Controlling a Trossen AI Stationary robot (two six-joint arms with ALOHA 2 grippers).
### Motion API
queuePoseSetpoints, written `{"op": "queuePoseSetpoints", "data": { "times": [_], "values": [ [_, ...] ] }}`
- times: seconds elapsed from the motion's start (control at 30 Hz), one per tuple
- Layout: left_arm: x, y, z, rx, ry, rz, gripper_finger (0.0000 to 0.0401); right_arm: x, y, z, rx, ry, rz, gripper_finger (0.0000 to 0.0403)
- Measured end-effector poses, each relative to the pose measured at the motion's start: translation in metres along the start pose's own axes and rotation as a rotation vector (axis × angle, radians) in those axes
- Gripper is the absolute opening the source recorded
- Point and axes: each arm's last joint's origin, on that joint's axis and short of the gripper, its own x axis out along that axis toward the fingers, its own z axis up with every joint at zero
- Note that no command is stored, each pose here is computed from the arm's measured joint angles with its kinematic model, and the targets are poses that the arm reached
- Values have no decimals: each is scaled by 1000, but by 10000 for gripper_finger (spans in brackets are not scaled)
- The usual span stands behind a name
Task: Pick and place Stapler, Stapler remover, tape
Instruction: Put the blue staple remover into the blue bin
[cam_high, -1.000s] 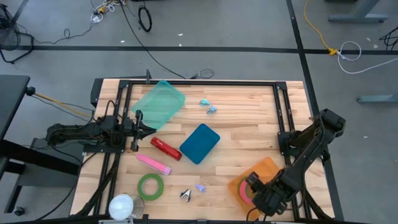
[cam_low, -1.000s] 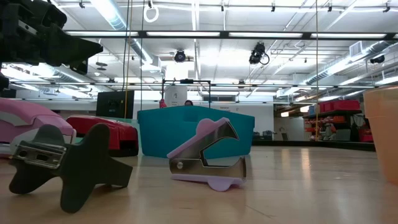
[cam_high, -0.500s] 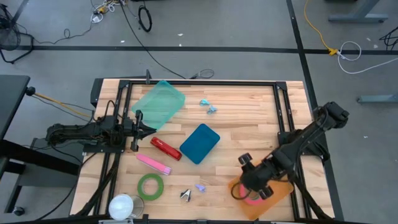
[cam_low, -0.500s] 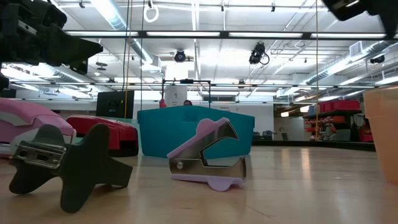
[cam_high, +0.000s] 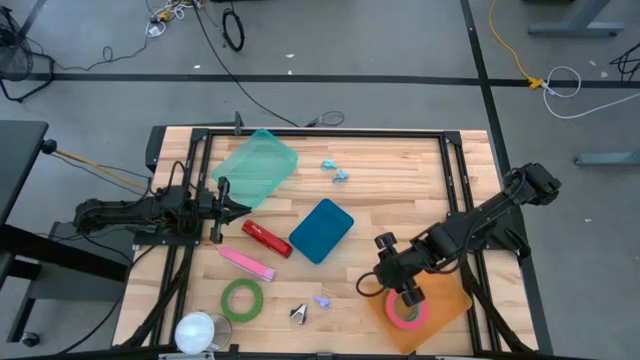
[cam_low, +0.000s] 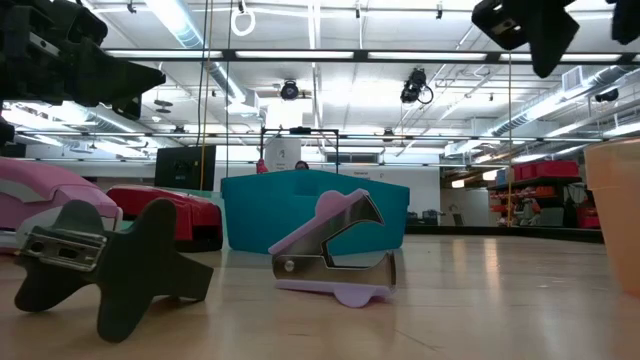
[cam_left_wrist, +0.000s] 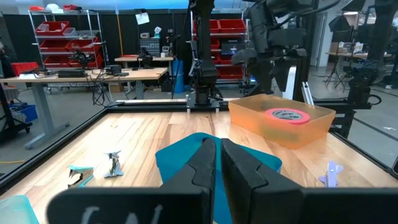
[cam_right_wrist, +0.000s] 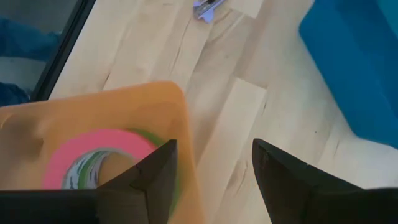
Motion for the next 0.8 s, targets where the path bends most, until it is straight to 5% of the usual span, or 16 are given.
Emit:
{"op": "queuePoseSetpoints", "data": {
  "times": [0.37, 0.8],
  "values": [
    [0, 0, 0, 0, 0, 0, 30, 1, -31, 6, 120, -45, -32, 208],
    [0, 0, 0, 0, 0, 0, 30, -6, -119, -3, 249, -64, -177, 208]
  ]
}}
